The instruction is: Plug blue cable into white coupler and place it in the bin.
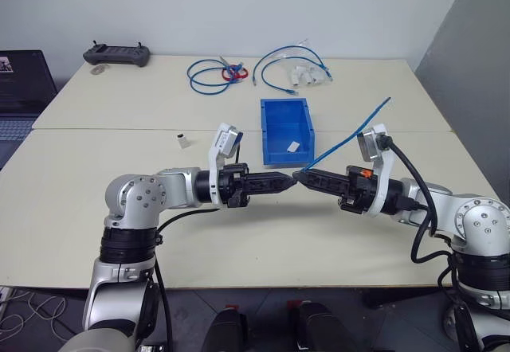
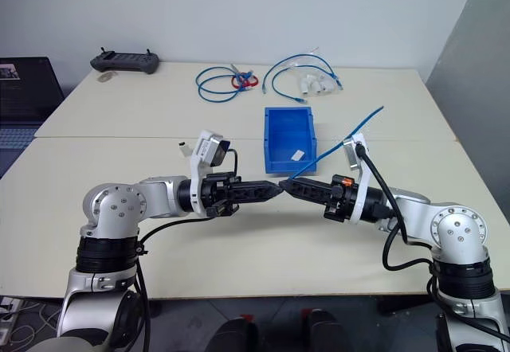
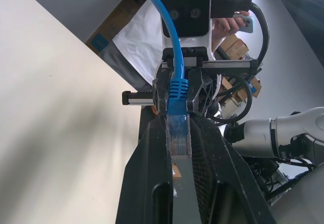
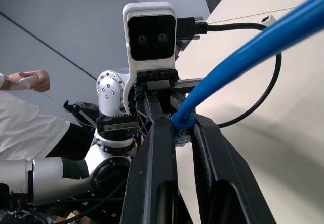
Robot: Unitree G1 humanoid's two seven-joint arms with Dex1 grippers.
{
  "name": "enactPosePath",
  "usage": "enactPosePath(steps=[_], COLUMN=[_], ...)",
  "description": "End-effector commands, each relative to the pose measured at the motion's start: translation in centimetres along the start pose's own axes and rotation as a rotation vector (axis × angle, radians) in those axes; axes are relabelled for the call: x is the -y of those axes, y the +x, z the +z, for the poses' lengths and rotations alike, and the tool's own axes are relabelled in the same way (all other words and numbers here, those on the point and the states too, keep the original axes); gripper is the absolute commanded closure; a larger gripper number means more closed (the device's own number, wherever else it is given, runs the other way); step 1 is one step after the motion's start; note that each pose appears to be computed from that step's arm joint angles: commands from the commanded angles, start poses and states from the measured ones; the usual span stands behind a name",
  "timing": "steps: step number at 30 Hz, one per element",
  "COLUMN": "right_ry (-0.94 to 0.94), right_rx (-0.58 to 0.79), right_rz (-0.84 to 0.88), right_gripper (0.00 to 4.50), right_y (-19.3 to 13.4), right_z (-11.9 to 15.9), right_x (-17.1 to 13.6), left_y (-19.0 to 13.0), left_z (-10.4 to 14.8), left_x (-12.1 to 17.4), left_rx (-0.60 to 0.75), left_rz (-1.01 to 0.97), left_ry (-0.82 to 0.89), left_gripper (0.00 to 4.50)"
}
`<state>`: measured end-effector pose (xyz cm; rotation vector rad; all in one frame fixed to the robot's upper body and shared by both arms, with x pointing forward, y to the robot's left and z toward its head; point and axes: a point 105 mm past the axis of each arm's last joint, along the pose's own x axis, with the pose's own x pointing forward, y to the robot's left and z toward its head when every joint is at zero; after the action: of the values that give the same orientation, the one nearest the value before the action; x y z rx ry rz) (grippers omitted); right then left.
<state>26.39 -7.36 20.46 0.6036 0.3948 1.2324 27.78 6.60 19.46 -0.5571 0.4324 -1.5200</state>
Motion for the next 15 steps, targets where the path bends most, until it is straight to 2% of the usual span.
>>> enactPosePath(steps=[1, 4, 6, 10, 15], right_ry=[-0.034, -0.039, -0.041, -0.052, -0.066], right_rx=[0.000, -0.010, -0.006, 0.019, 0.053], right_rz=[0.043, 0.039, 0.034, 0.001, -0.077], right_gripper=[4.36, 4.36, 4.36, 4.36, 4.36], right_y=[0.2, 0.2, 0.2, 0.1, -0.8], right_z=[0.5, 0.4, 0.4, 1.0, 1.5], right_x=[-1.2, -1.2, -1.1, -0.5, 1.3], left_y=[0.5, 0.4, 0.0, -1.1, -5.1], left_z=[0.9, 0.9, 0.8, 0.3, -0.5], left_x=[0.9, 0.8, 0.9, 0.1, -3.4], left_rx=[0.014, 0.010, 0.001, -0.078, -0.136], left_rz=[-0.034, -0.020, -0.027, 0.051, 0.358], left_ry=[0.052, 0.071, 0.070, 0.198, 0.381], left_gripper=[4.30, 4.30, 3.59, 2.66, 1.73])
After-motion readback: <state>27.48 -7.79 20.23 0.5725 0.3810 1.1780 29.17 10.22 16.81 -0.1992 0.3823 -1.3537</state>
